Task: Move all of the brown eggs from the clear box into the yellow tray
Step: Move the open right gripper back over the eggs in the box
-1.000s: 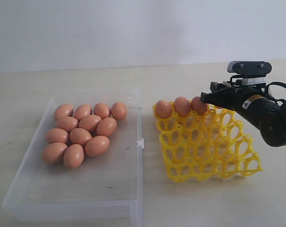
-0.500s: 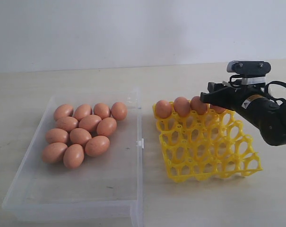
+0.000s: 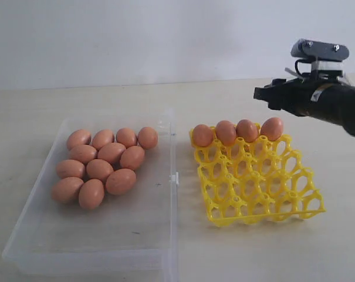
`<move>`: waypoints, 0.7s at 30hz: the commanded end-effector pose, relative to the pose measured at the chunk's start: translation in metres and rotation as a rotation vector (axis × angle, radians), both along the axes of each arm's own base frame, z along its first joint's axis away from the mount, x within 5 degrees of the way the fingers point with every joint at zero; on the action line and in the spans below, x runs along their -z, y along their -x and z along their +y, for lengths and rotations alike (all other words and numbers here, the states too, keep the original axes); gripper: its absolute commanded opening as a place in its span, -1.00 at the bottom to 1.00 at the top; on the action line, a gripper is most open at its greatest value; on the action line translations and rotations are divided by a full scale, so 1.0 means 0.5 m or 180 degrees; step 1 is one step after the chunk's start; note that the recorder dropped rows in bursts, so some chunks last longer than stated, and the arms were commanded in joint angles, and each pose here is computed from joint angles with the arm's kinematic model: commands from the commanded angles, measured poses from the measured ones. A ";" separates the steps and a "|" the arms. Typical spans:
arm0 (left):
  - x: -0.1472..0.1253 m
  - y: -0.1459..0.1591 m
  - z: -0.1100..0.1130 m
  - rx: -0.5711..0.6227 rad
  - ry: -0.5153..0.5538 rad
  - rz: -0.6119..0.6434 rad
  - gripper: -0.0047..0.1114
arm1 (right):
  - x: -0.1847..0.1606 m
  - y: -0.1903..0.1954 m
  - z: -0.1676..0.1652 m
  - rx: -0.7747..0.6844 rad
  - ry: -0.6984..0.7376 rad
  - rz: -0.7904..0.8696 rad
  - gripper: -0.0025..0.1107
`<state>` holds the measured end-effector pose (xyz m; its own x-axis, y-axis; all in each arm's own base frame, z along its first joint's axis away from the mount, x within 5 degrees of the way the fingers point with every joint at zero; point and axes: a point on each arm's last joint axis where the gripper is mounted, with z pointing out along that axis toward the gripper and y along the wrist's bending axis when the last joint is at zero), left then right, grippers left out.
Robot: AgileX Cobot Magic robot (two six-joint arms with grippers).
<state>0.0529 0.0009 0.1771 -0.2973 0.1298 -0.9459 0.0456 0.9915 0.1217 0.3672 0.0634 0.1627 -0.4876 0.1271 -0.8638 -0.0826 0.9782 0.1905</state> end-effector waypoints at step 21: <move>-0.004 0.000 -0.001 0.0013 0.0022 -0.0050 -0.92 | -0.119 0.112 0.509 -0.2473 0.0719 0.2314 -0.37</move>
<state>0.0529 0.0009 0.1771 -0.2973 0.1298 -0.9459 0.0456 0.9915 0.1217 0.3047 0.3045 0.2270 -0.7683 -0.5221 -0.3702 -0.6222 0.7449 0.2408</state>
